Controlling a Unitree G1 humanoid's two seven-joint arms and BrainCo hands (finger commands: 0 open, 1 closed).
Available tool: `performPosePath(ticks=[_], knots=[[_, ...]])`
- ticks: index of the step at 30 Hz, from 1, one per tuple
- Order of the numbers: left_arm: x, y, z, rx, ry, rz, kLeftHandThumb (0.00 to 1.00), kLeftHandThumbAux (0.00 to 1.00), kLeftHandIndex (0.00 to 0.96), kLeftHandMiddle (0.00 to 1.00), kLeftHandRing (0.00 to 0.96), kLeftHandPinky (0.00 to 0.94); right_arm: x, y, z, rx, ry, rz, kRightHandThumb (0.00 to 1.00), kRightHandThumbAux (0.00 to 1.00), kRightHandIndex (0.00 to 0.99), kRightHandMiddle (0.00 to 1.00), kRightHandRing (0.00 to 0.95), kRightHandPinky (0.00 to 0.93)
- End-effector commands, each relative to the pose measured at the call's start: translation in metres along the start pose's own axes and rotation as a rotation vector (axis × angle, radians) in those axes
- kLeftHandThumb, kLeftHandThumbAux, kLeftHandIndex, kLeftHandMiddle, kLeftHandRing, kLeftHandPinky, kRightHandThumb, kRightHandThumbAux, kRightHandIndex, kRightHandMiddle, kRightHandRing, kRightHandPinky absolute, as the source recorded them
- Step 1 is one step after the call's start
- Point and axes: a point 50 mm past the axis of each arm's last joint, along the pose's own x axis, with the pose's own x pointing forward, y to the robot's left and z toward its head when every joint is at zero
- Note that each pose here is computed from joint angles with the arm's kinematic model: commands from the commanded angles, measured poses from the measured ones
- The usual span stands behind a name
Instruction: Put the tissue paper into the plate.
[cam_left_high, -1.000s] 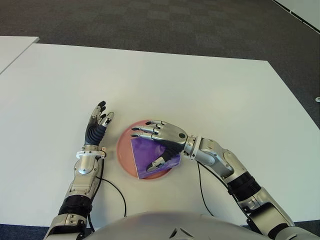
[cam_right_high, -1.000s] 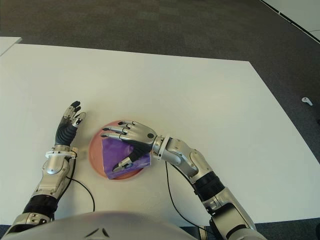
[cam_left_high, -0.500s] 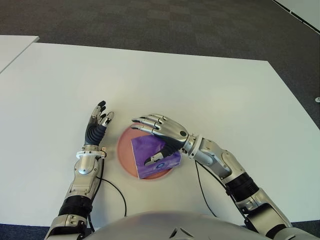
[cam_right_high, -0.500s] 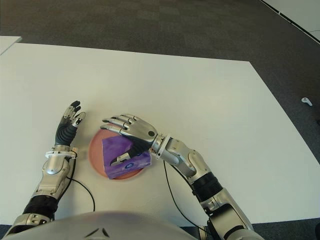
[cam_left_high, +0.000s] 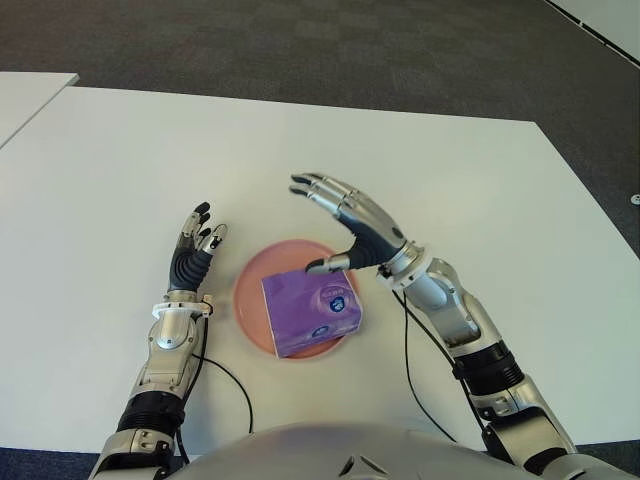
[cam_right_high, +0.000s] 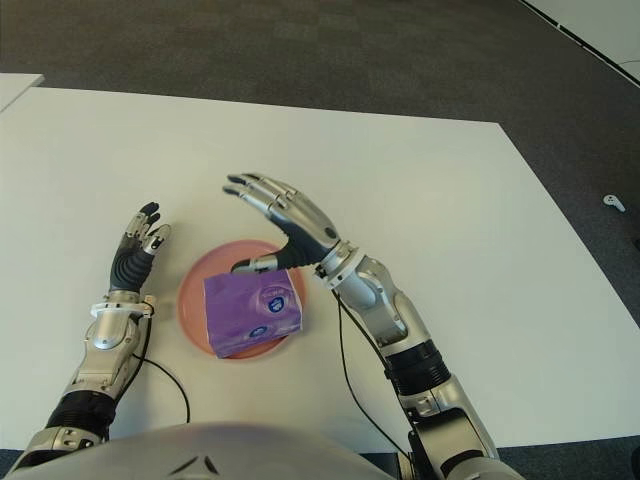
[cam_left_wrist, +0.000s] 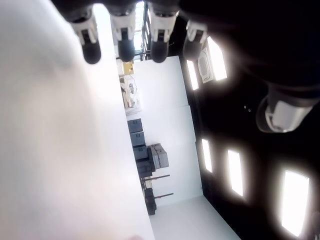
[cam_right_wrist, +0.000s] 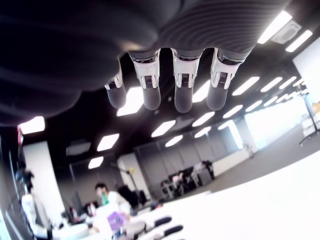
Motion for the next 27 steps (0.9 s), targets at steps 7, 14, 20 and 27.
performPosePath(ticks=[7,14,20,27], knots=[[-0.028,-0.004,-0.027,0.017,0.151,0.004,0.0,0.379,0.0,0.0,0.0,0.0,0.016,-0.058,-0.029,0.103,0.009,-0.472,0.15,0.195,0.0,0.0,0.0,0.0],[-0.03,-0.004,-0.025,0.012,0.14,0.0,0.0,0.384,0.0,0.0,0.0,0.0,-0.028,-0.071,-0.066,0.373,0.277,-0.783,0.066,0.296,0.0,0.0,0.0,0.0],[-0.032,-0.004,-0.024,0.012,0.149,0.007,0.0,0.378,0.0,0.0,0.0,0.0,-0.05,-0.033,-0.062,0.505,0.424,-0.921,0.01,0.357,0.0,0.0,0.0,0.0],[-0.033,-0.003,-0.023,0.009,0.153,0.007,0.0,0.392,0.0,0.0,0.0,0.0,-0.053,-0.008,-0.05,0.553,0.424,-0.997,0.005,0.39,0.0,0.0,0.0,0.0]])
